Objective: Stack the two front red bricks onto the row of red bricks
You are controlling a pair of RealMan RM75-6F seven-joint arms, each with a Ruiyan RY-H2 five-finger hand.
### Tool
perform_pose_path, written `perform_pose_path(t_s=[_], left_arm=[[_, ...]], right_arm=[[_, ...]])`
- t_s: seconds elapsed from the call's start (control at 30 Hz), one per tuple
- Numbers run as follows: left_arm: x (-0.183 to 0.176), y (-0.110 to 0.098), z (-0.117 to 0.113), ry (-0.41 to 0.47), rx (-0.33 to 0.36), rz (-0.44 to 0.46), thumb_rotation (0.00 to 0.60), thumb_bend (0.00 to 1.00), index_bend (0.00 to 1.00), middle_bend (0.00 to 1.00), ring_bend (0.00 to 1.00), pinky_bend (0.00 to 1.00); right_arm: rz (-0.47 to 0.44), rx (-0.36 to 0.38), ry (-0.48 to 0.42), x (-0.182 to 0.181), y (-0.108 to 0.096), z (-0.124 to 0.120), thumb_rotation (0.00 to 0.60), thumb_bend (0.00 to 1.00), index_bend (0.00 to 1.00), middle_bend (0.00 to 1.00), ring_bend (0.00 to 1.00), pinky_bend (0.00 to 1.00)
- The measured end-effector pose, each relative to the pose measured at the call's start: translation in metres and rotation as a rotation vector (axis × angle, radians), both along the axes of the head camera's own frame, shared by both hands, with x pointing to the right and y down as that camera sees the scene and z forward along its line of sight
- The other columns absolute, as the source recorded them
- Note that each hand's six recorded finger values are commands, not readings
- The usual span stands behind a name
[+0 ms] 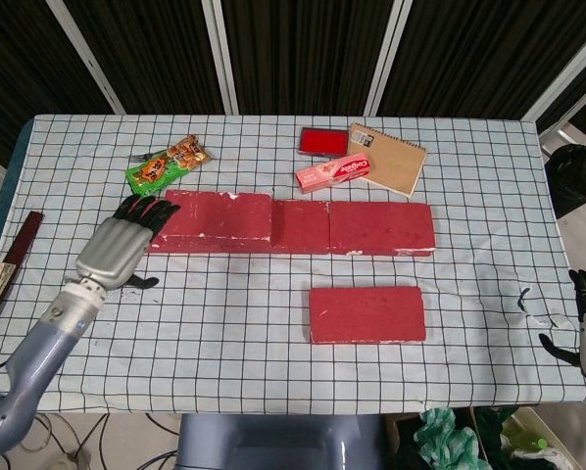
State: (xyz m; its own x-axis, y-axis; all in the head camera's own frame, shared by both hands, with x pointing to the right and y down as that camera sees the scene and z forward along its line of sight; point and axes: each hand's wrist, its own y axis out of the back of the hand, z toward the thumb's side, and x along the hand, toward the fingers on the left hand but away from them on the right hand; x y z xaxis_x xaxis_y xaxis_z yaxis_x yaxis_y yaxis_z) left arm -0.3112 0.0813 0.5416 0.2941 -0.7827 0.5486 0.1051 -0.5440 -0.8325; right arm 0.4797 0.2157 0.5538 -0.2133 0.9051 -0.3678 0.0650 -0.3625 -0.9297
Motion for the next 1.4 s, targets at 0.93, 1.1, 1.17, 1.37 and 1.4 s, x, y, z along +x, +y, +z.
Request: perform_pose_path(t_s=[0.93,1.1,1.17,1.37,1.4], left_arm=[[-0.129,0.137,0.022,0.103,0.029,-0.143,0.600,0.00,0.05,0.06,0.00,0.00],[-0.131,0.136,0.020,0.113,0.047,-0.150,0.600,0.00,0.05,0.06,0.00,0.00],[-0.131,0.136,0.020,0.116,0.050,-0.152,0.600,0.00,0.05,0.06,0.00,0.00],[-0.132,0.135,0.022,0.112,0.047,-0.158,0.600,0.00,0.05,0.06,0.00,0.00],[-0.132,0.135,0.023,0.111,0.046,-0.159,0.600,0.00,0.05,0.06,0.00,0.00]], right_arm=[[-0.369,-0.387,-0.249,-0.126,-0.040,0.023,0.600,0.08,0.02,0.00,0.00,0.12],[-0.365,-0.427,-0.271,-0.144,-0.043,0.040,0.600,0.07,0.00,0.00,0.00,0.12],[-0.356,-0.444,-0.281,-0.149,-0.044,0.046,0.600,0.07,0.00,0.00,0.00,0.12],[-0.309,-0.474,-0.325,-0.163,-0.051,0.062,0.600,0.06,0.00,0.00,0.00,0.12],[-0.304,-0.477,-0.331,-0.166,-0.052,0.064,0.600,0.06,0.00,0.00,0.00,0.12]])
